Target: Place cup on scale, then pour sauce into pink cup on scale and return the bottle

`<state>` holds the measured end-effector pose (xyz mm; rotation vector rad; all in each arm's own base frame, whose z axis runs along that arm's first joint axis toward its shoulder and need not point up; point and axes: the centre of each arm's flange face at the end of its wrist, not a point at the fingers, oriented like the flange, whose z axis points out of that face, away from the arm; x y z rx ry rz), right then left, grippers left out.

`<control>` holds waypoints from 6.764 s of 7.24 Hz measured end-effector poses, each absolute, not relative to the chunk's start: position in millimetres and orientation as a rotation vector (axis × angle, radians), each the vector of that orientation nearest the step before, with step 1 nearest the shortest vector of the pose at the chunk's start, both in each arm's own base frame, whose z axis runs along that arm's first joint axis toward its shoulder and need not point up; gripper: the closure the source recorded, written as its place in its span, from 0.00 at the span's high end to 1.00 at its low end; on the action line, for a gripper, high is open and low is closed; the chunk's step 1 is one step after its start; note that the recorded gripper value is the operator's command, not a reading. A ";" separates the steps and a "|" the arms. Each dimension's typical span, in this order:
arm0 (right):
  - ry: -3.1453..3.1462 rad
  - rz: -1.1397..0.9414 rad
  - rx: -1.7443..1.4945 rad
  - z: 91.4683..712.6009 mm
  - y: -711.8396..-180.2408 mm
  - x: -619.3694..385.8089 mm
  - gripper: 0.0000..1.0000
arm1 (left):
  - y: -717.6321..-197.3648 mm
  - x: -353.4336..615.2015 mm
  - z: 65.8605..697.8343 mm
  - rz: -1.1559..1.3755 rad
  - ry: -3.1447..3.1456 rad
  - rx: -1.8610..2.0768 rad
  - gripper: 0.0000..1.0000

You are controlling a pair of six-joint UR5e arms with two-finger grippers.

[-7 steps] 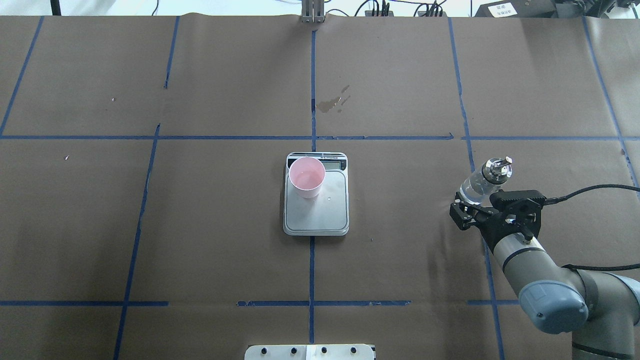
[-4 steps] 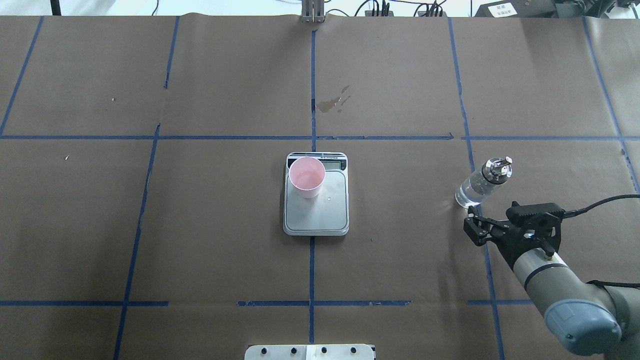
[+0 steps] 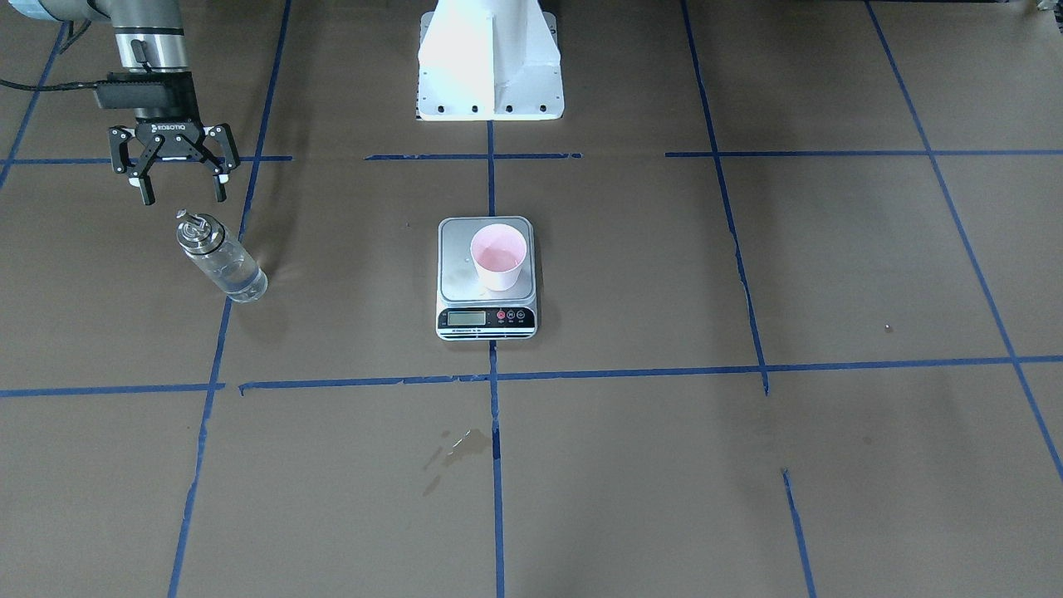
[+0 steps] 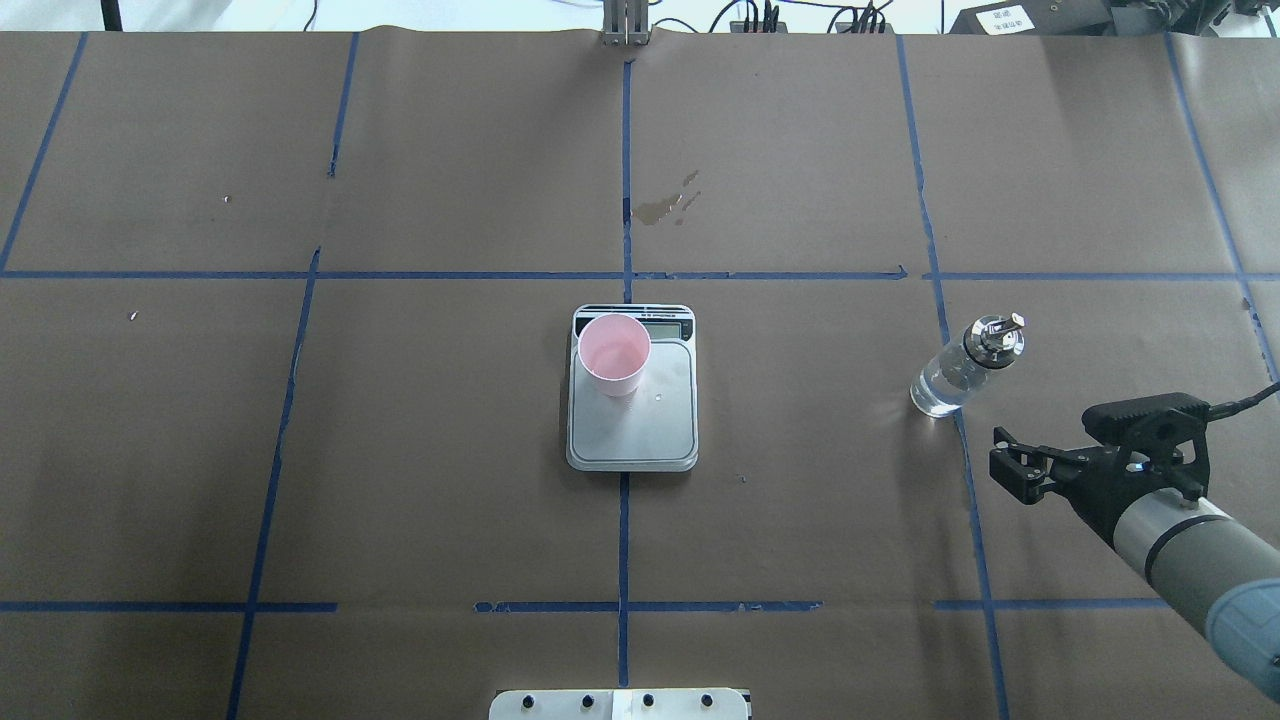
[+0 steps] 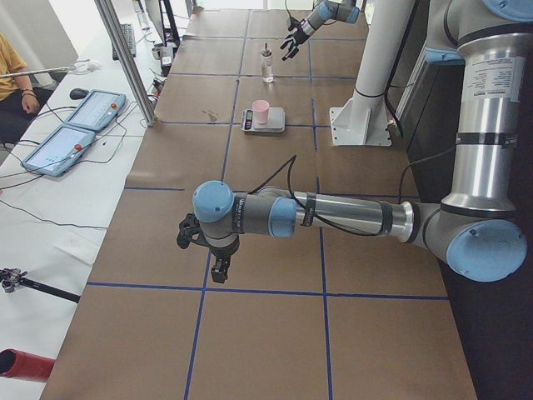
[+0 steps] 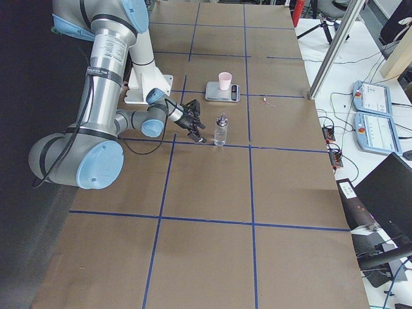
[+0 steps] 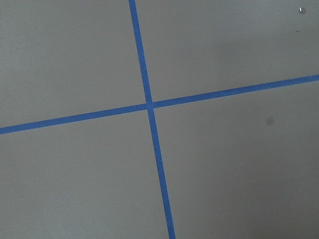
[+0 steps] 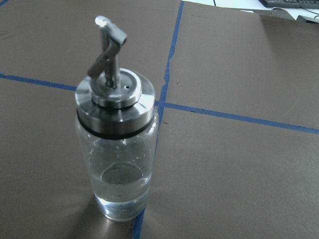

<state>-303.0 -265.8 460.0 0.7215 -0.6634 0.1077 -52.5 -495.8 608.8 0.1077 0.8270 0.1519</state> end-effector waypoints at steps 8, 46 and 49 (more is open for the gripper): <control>-0.682 -0.141 0.276 533.1 -438.2 -34.3 1.00 | -494.3 -53.3 612.2 0.150 0.826 0.104 1.00; -0.746 0.013 -0.026 591.4 -435.5 23.3 1.00 | -486.6 -55.3 603.5 0.144 0.843 0.118 1.00; -0.745 0.013 -0.028 592.1 -435.4 23.1 1.00 | -486.7 -55.2 603.4 0.145 0.843 0.118 1.00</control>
